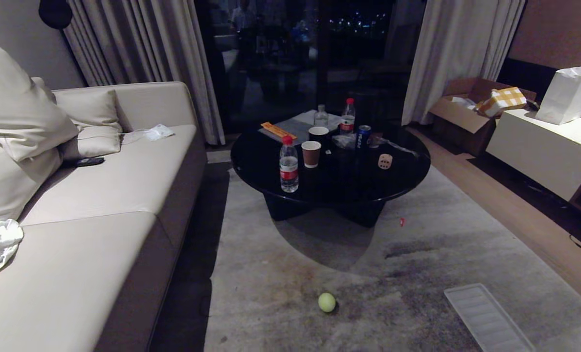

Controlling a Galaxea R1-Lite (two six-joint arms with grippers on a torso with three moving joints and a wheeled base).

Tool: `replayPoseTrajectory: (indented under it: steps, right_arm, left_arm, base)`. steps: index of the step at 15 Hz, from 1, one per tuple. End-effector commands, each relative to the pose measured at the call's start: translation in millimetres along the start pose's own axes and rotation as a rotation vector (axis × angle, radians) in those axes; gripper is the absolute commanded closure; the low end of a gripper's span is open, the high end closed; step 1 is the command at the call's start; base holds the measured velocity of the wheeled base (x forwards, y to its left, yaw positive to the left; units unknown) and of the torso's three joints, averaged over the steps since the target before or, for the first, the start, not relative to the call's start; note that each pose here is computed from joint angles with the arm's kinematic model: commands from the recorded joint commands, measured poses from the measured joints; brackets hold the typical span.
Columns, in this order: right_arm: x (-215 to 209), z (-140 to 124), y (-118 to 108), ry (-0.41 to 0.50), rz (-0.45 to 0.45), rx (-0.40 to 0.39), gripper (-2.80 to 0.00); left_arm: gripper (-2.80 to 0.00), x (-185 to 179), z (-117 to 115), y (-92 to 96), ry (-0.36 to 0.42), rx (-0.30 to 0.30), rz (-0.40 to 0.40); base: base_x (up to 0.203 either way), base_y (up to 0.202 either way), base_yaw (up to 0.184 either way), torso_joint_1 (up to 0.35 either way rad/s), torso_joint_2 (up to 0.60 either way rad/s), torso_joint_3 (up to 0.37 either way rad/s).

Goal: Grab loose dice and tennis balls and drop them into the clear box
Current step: Pick up the ball on the floor

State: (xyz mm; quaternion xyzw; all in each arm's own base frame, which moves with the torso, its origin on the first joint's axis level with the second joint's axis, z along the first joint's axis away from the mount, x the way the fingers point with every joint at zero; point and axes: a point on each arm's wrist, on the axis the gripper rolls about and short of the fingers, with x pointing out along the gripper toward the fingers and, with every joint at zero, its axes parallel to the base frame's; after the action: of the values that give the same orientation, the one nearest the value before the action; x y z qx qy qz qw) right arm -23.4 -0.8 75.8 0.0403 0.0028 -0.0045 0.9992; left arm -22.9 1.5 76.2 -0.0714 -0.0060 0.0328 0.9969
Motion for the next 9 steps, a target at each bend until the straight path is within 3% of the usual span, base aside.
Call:
replayPoseTrajectory:
  steps: [1,9]
  right_arm:
    - [0.1,0.0,0.0,0.002,0.001,0.001,0.0]
    - [0.1,0.0,0.0,0.002,0.001,0.001,0.0]
  left_arm:
    - [0.0,0.2,-0.4,0.1,0.002,0.0,0.001]
    - [0.0,0.1,-0.4,0.1,0.001,0.0,0.001]
  base:
    - [-0.187,0.0,0.0,0.002,0.01,-0.002]
    - [-0.168,0.0,0.0,0.002,0.0,0.003]
